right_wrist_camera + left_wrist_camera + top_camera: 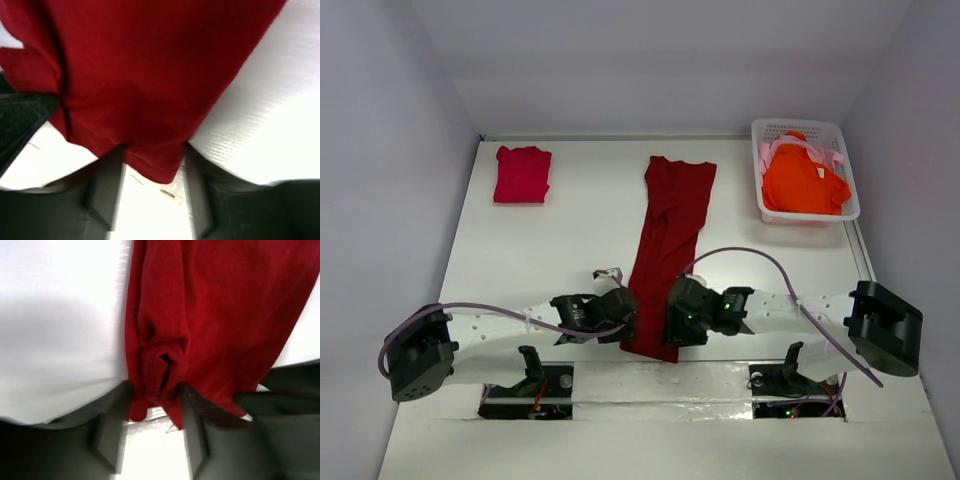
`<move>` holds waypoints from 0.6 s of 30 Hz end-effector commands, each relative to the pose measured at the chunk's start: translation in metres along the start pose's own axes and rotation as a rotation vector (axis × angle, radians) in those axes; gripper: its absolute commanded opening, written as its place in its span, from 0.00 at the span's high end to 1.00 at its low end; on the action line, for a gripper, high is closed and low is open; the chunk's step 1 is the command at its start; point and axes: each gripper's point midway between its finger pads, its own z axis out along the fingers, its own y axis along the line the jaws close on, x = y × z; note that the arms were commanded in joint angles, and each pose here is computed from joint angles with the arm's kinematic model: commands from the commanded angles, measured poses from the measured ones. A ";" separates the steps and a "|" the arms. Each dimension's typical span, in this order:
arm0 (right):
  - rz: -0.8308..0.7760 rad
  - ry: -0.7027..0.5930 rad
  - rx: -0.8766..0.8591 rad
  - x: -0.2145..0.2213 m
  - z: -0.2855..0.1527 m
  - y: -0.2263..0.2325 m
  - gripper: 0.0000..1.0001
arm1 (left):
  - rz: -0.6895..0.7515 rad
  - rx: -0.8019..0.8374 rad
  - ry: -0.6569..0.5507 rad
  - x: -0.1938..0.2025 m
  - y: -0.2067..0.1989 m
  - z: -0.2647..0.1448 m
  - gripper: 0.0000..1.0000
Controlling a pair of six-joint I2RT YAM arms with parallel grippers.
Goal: Fold and stack the t-shirts
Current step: Fold the tshirt
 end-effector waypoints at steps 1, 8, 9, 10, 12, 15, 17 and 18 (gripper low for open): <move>-0.013 -0.014 -0.019 -0.005 -0.002 0.013 0.49 | -0.003 -0.013 -0.029 -0.003 0.006 -0.006 0.62; -0.013 -0.005 -0.003 -0.005 0.001 0.012 0.82 | 0.026 -0.015 -0.014 0.003 0.007 -0.005 1.00; -0.011 -0.005 0.001 -0.005 0.001 0.011 0.85 | 0.027 -0.017 -0.013 0.004 0.007 -0.004 1.00; -0.013 -0.005 0.001 -0.005 0.001 0.012 0.93 | 0.027 -0.017 -0.013 0.004 0.007 -0.003 1.00; -0.013 -0.003 0.003 -0.005 0.001 0.012 1.00 | 0.037 -0.006 -0.013 0.005 0.004 -0.003 1.00; -0.015 -0.012 0.011 -0.007 -0.001 0.013 1.00 | 0.042 0.002 -0.022 0.002 0.001 -0.003 1.00; -0.015 -0.023 0.014 -0.010 -0.005 0.014 1.00 | 0.043 0.007 -0.034 -0.001 -0.002 -0.005 1.00; -0.014 -0.034 0.015 -0.012 -0.006 0.015 1.00 | 0.043 0.011 -0.039 -0.002 -0.004 -0.006 1.00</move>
